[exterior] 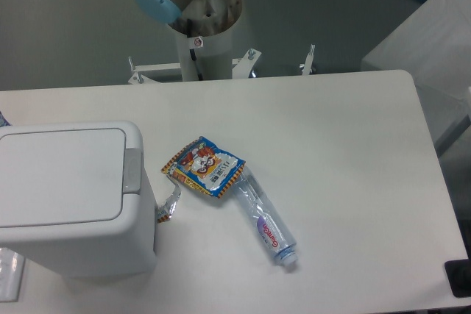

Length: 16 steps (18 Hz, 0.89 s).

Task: Open the trash can
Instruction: 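Move the gripper into view above the table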

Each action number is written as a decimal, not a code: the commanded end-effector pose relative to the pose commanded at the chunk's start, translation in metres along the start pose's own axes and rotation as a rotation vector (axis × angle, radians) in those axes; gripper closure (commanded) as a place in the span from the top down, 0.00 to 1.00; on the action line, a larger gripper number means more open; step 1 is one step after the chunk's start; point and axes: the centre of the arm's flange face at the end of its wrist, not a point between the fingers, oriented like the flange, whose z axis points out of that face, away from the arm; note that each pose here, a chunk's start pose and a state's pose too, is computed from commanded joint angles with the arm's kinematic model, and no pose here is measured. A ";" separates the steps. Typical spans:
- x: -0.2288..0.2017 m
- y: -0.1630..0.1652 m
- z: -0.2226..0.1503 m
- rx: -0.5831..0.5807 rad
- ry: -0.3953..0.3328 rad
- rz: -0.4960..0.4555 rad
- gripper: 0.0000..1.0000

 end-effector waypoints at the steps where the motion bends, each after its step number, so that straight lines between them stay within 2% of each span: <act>1: 0.001 0.000 0.000 0.000 0.000 0.000 1.00; 3: 0.001 -0.002 0.000 0.003 0.000 0.000 1.00; 5: 0.002 -0.011 0.003 0.014 0.007 -0.048 1.00; 8: 0.001 -0.050 0.016 0.052 0.010 -0.137 1.00; 11: 0.003 -0.068 0.020 0.066 0.004 -0.240 1.00; 16: 0.020 -0.109 0.031 0.091 0.049 -0.318 1.00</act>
